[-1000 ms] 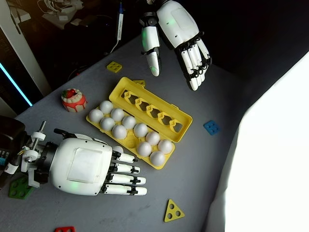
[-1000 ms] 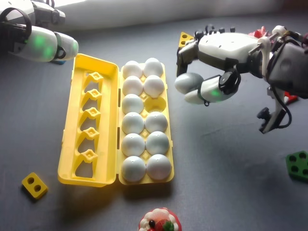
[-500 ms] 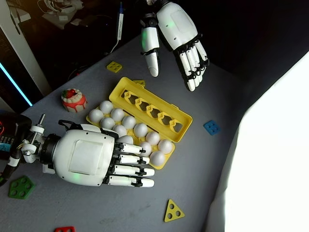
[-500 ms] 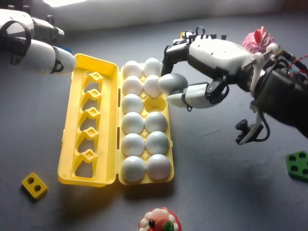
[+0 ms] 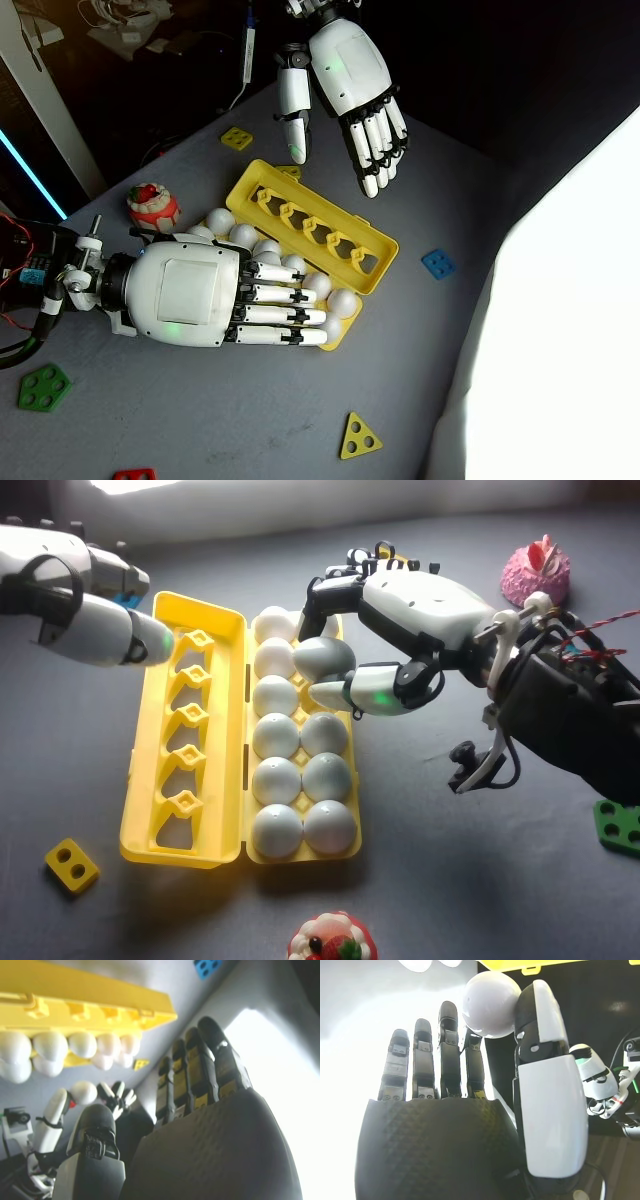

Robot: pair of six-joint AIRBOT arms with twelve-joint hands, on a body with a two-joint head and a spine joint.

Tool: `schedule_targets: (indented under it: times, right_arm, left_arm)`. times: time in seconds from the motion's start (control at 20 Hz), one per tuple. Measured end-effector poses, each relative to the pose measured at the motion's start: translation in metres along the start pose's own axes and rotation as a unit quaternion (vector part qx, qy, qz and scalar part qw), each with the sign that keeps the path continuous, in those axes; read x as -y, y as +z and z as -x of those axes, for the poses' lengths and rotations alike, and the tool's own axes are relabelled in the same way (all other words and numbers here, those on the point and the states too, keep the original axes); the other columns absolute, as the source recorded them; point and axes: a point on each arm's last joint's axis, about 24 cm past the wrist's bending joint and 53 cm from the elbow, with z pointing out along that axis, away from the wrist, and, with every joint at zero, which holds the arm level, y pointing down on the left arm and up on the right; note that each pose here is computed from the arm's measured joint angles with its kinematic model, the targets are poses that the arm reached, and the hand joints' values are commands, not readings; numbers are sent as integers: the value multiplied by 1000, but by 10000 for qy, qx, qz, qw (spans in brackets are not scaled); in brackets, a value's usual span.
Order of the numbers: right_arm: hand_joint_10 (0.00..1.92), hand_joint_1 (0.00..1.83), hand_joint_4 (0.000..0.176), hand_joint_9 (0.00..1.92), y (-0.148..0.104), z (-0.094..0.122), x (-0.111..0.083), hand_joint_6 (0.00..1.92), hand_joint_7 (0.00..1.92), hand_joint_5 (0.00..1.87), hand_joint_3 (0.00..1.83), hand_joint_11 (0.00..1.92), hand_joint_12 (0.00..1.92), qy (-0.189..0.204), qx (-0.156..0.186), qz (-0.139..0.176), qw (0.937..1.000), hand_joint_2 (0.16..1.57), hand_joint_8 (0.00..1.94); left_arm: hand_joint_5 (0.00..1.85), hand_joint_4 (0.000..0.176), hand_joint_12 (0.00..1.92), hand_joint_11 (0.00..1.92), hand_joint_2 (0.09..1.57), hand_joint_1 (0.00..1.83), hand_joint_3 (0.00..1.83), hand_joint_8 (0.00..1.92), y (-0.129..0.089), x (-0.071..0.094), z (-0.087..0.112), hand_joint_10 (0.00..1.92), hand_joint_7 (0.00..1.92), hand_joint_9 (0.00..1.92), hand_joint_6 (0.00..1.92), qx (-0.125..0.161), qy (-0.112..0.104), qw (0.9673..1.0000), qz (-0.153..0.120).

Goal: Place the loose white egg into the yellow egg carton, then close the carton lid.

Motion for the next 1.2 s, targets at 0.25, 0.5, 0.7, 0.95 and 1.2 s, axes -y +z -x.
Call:
schedule_targets:
  times: [0.25,0.5,0.7,0.95,1.2]
  right_arm:
    - [173,1076,0,120,6,-1,11,1199,477,857,4,0,0,201,63,-134,9997,1182,3]
    - [209,1089,0,127,11,-8,25,1195,494,858,0,0,0,303,53,-234,9993,1182,8]
    - [228,1082,0,112,14,-10,27,1188,486,859,1,0,0,393,101,-226,9989,1180,3]
    - [236,968,0,70,14,-11,25,1407,406,702,6,0,0,448,106,-176,9988,1262,3]
    - [172,808,0,124,14,-11,24,450,379,468,0,0,222,443,101,-156,9988,1120,4]
  left_arm:
    - [201,29,786,0,1313,101,1,2,0,1,-1,1,224,229,4,-8,-3,10000,-5]
    - [199,26,798,0,1312,121,1,1,0,0,-1,2,224,224,0,-5,1,10000,1]
    - [190,31,722,0,1312,146,0,0,0,0,-1,4,204,213,1,-5,1,10000,-1]
    - [189,27,774,0,1306,139,0,5,0,0,-1,7,222,227,4,-5,1,10000,1]
    - [193,33,796,0,1306,102,0,7,0,1,0,10,244,246,8,6,-6,10000,-7]
